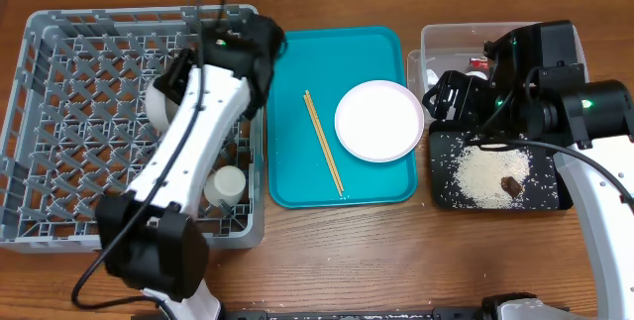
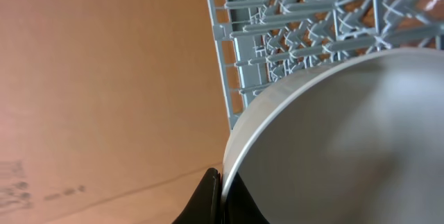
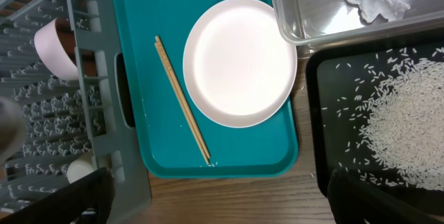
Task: Sort waste into correct bins and load items into the dishwasher
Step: 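Lift the small white bowl with the left gripper over the rack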
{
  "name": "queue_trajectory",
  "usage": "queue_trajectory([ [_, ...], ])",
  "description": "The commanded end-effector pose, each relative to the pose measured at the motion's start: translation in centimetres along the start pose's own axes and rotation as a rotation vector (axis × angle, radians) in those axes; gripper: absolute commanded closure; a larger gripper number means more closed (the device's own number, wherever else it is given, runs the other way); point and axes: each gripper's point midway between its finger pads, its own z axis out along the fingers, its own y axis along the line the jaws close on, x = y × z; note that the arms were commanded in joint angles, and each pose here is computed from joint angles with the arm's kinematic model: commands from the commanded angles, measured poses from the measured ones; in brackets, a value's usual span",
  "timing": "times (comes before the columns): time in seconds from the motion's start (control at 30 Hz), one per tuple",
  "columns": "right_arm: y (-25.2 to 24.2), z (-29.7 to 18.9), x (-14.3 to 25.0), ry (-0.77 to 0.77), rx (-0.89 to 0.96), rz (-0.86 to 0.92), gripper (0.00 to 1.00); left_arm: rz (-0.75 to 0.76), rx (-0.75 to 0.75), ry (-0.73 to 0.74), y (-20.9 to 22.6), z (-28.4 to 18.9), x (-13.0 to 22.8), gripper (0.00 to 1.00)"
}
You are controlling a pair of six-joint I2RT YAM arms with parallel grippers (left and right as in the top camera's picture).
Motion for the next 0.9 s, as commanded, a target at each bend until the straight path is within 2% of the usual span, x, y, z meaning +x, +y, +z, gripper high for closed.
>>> queue_trajectory([
  [0.0, -0.2, 0.0, -0.2, -0.009, 0.008, -0.007, 0.0, 0.013, -0.086, 0.025, -0.2, 0.7, 0.4, 0.96],
  [0.13, -0.2, 0.0, -0.2, -0.009, 0.008, -0.007, 0.0, 0.054, -0.112, 0.029, -1.3, 0.9, 0.8, 0.96],
  [0.5, -0.2, 0.0, -0.2, -0.009, 0.008, -0.007, 0.0, 0.05, -0.104, -0.021, -4.8, 0.6, 0.0, 0.96],
  [0.87, -0.2, 0.0, -0.2, -0.009, 0.008, -0.007, 0.0, 0.069, -0.058, -0.041, -7.6, 0.5, -0.4, 0.96],
])
